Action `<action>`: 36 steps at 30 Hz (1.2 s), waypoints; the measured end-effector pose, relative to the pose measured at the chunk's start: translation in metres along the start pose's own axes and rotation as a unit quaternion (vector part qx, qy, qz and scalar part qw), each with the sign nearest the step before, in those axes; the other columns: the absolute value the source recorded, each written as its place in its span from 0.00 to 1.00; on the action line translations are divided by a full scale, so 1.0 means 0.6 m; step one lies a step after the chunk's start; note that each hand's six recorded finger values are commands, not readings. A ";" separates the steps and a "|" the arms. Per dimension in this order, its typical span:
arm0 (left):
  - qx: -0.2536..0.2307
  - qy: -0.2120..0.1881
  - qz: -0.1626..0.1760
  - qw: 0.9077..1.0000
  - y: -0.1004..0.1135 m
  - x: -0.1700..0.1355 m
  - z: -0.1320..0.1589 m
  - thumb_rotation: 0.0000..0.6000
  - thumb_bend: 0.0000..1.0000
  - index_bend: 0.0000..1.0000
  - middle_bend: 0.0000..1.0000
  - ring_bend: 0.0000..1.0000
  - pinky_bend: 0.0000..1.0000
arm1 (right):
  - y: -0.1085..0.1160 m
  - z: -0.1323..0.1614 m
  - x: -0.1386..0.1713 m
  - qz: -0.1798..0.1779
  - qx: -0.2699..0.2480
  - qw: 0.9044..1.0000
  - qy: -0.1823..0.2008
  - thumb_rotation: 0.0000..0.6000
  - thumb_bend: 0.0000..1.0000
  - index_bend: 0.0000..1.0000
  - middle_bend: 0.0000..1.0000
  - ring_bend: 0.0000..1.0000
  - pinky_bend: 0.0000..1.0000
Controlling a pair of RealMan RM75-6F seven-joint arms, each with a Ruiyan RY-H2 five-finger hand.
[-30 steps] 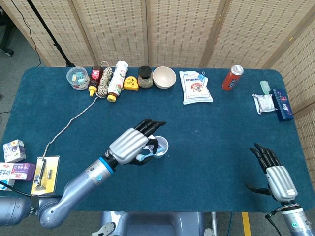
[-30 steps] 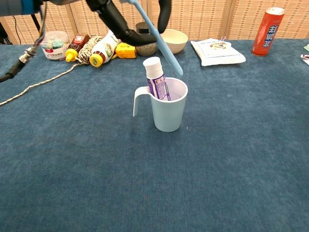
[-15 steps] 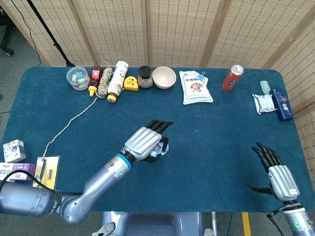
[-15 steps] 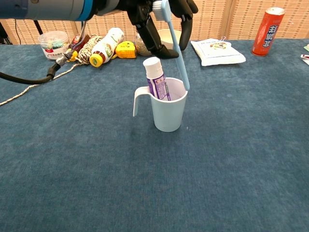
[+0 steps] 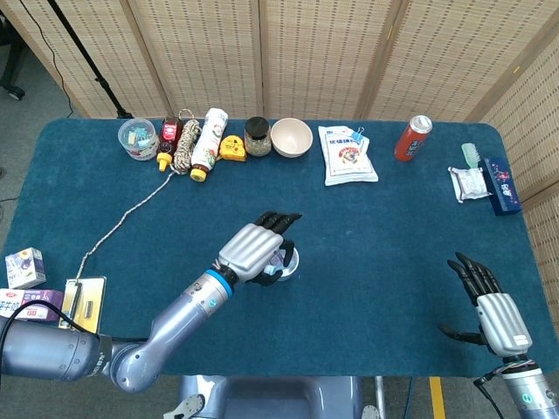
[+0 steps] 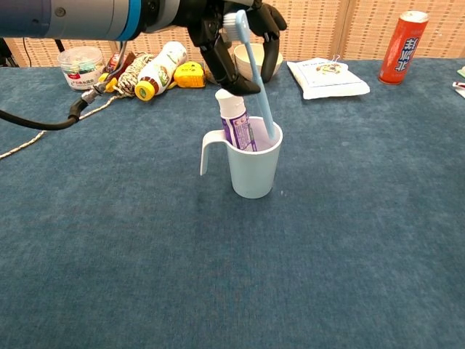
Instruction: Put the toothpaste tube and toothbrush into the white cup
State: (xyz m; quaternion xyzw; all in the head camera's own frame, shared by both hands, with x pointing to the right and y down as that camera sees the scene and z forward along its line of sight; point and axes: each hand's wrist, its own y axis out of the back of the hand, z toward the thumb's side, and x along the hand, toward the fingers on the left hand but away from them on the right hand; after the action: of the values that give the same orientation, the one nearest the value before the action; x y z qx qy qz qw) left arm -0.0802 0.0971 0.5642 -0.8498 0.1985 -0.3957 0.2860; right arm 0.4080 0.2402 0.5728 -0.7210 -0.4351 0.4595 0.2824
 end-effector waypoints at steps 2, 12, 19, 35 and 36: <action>-0.002 0.001 -0.003 1.000 -0.003 0.001 -0.001 1.00 0.36 0.59 0.00 0.00 0.00 | 0.000 0.000 0.000 -0.001 0.000 1.000 0.000 1.00 0.07 0.00 0.00 0.00 0.06; 0.002 0.008 -0.011 1.000 -0.016 0.010 -0.007 1.00 0.36 0.59 0.00 0.00 0.00 | 0.001 0.000 0.000 0.000 -0.001 1.000 0.000 1.00 0.07 0.00 0.00 0.00 0.06; 0.008 0.016 -0.014 1.000 -0.025 0.017 -0.008 1.00 0.36 0.58 0.00 0.00 0.00 | 0.002 -0.001 0.000 -0.001 -0.002 1.000 -0.001 1.00 0.07 0.00 0.00 0.00 0.06; 0.012 0.038 -0.017 0.999 -0.041 0.030 -0.017 1.00 0.36 0.34 0.00 0.00 0.00 | 0.002 -0.002 0.000 -0.001 -0.004 1.000 -0.001 1.00 0.07 0.00 0.00 0.00 0.06; 0.011 0.037 -0.017 0.999 -0.041 0.030 -0.016 1.00 0.36 0.34 0.00 0.00 0.00 | 0.002 -0.002 0.000 -0.001 -0.004 1.000 -0.001 1.00 0.07 0.00 0.00 0.00 0.06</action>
State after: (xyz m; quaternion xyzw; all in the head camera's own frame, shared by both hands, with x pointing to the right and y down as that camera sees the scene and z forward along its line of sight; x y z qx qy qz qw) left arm -0.0744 0.1024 0.5951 -0.8345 0.1900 -0.4341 0.2811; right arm 0.4092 0.2396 0.5723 -0.7211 -0.4377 0.4586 0.2795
